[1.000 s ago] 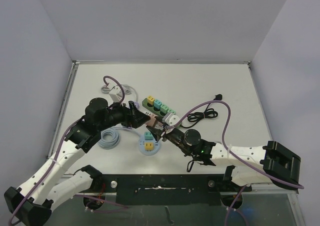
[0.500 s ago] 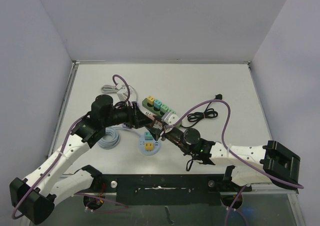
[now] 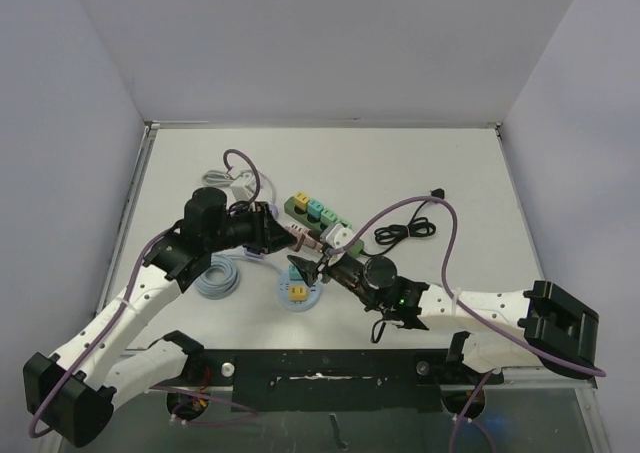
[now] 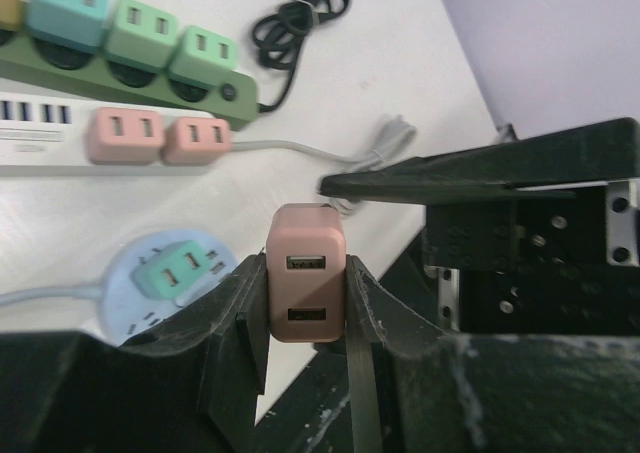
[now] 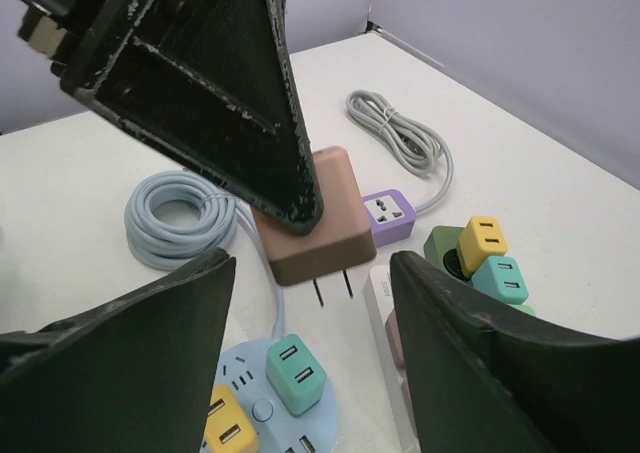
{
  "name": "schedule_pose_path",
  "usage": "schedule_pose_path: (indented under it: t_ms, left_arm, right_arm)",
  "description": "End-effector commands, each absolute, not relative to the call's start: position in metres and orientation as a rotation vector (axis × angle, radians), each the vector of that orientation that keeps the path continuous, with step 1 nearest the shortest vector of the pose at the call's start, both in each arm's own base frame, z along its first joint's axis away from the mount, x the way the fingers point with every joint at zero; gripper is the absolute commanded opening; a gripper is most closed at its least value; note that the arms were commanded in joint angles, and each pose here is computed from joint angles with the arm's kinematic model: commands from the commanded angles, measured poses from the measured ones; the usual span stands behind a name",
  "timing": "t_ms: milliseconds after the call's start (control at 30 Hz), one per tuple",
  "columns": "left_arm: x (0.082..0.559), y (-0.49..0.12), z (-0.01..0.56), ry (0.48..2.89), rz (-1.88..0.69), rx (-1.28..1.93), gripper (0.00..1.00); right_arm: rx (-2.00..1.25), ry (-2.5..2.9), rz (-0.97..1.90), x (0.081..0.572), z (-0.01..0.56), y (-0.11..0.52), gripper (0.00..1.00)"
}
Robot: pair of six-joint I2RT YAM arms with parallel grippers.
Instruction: Insert the plug
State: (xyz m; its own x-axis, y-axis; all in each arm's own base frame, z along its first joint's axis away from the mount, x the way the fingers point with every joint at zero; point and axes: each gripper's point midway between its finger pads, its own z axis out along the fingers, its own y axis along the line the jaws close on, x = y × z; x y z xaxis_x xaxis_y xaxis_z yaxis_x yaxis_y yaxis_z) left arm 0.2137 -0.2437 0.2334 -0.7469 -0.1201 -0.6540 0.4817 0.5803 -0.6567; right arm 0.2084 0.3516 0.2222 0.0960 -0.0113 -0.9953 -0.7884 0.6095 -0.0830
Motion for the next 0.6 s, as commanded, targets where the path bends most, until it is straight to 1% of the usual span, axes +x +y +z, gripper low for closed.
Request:
schedule_pose_path:
  t_ms: [0, 100, 233, 433, 567]
  left_arm:
    - [0.253, -0.212, 0.250, 2.067, -0.907, 0.238, 0.19]
    - [0.276, -0.184, 0.232, 2.123, -0.717, 0.187, 0.19]
    - [0.300, -0.158, 0.204, 2.201, -0.542, 0.137, 0.19]
    - [0.332, -0.139, 0.176, 2.281, -0.359, 0.130, 0.19]
    - [0.348, -0.139, 0.162, 2.322, -0.318, 0.133, 0.19]
  right_arm:
    - [-0.642, 1.340, 0.704, 0.208, 0.248, 0.343, 0.67]
    - [-0.610, 1.367, 0.700, 0.208, 0.241, 0.333, 0.69]
    - [-0.572, 1.421, 0.689, 0.208, 0.227, 0.319, 0.70]
    - [-0.491, 1.497, 0.662, 0.213, 0.208, 0.294, 0.70]
    - [-0.444, 1.521, 0.661, 0.219, 0.202, 0.279, 0.70]
